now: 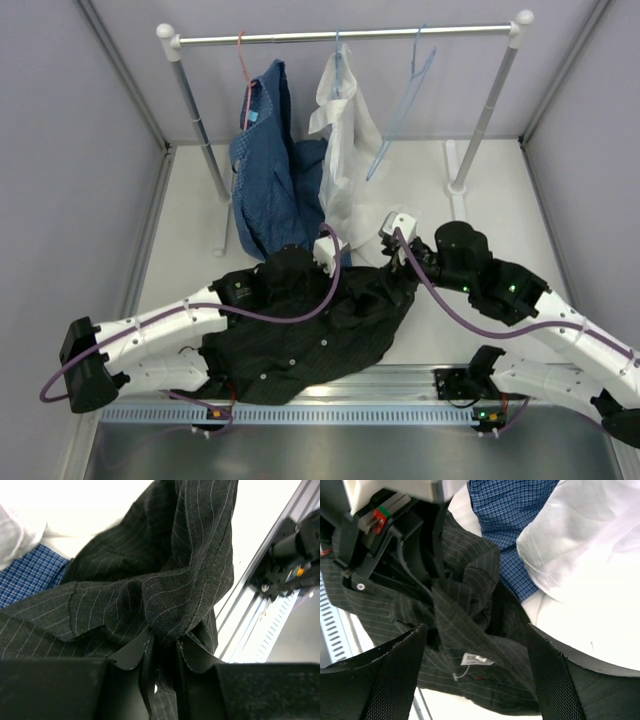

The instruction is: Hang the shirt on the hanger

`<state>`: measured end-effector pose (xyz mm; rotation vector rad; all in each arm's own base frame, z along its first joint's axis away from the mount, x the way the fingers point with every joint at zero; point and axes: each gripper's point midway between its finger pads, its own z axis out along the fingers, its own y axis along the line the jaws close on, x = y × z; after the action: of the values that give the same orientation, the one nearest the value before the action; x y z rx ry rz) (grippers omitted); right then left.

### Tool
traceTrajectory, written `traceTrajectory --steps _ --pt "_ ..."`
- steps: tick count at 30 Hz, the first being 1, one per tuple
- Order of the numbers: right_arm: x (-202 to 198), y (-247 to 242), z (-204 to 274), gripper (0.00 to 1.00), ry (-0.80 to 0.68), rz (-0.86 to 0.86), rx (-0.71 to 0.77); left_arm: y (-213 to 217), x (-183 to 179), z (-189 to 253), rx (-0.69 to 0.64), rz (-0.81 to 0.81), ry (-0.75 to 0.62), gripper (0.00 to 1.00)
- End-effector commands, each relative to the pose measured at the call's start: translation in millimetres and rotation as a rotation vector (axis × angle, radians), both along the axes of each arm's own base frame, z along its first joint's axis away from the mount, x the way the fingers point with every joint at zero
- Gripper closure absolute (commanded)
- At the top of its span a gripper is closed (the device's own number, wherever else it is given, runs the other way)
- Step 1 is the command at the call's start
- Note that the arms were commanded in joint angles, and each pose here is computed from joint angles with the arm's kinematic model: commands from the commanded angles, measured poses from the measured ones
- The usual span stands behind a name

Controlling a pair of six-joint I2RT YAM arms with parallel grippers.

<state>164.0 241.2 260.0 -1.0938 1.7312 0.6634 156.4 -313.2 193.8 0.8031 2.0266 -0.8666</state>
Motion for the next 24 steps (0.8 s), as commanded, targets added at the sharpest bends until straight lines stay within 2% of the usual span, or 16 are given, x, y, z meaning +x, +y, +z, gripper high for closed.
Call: traceTrajectory --steps 1,5,9,12,15,17,18,20,21,22,23,24 --pt "17.5 11.3 45.7 0.23 -0.175 0.023 0.061 -1.3 -6.9 17.1 -0.012 -0.062 -0.028 0.78" --pt "18.7 20.1 27.3 0.2 -0.205 0.112 -0.022 3.2 -5.7 19.2 -0.001 -0.047 -0.034 0.78" --pt "2.2 33.0 -2.1 0.2 -0.1 0.247 -0.078 9.8 -4.8 23.7 0.002 -0.032 -0.051 0.77" --pt "-10.0 40.5 -12.4 0.23 -0.053 0.325 -0.072 13.1 -3.7 26.2 0.004 -0.017 -0.057 0.77" --pt "-3.4 44.5 -22.0 0.28 -0.044 0.315 -0.091 10.9 -7.8 28.9 -0.004 -0.038 -0.047 0.77" --pt "8.7 44.7 -24.5 0.44 -0.071 0.27 -0.11 10.3 -10.6 30.5 -0.013 -0.053 -0.042 0.77" --pt "14.2 45.0 -27.1 0.62 -0.073 0.249 -0.12 10.9 -10.9 31.7 -0.015 -0.053 -0.043 0.77" --pt "22.4 42.3 -23.4 0.78 -0.094 0.205 -0.128 14.5 -7.6 34.3 -0.016 -0.027 -0.055 0.76" --pt "22.5 40.6 -18.2 1.0 -0.105 0.193 -0.117 17.2 -6.2 34.5 -0.008 -0.012 -0.056 0.73" --pt "24.7 39.6 -13.5 1.0 -0.123 0.174 -0.101 20.7 -1.5 35.1 0.0 0.019 -0.065 0.67" --pt "25.8 33.8 -2.9 1.0 -0.15 0.139 -0.074 24.5 5.2 39.5 0.004 0.064 -0.079 0.57" --pt "26.6 30.2 -2.0 1.0 -0.162 0.119 -0.064 28.9 8.7 40.1 0.016 0.094 -0.082 0.28"
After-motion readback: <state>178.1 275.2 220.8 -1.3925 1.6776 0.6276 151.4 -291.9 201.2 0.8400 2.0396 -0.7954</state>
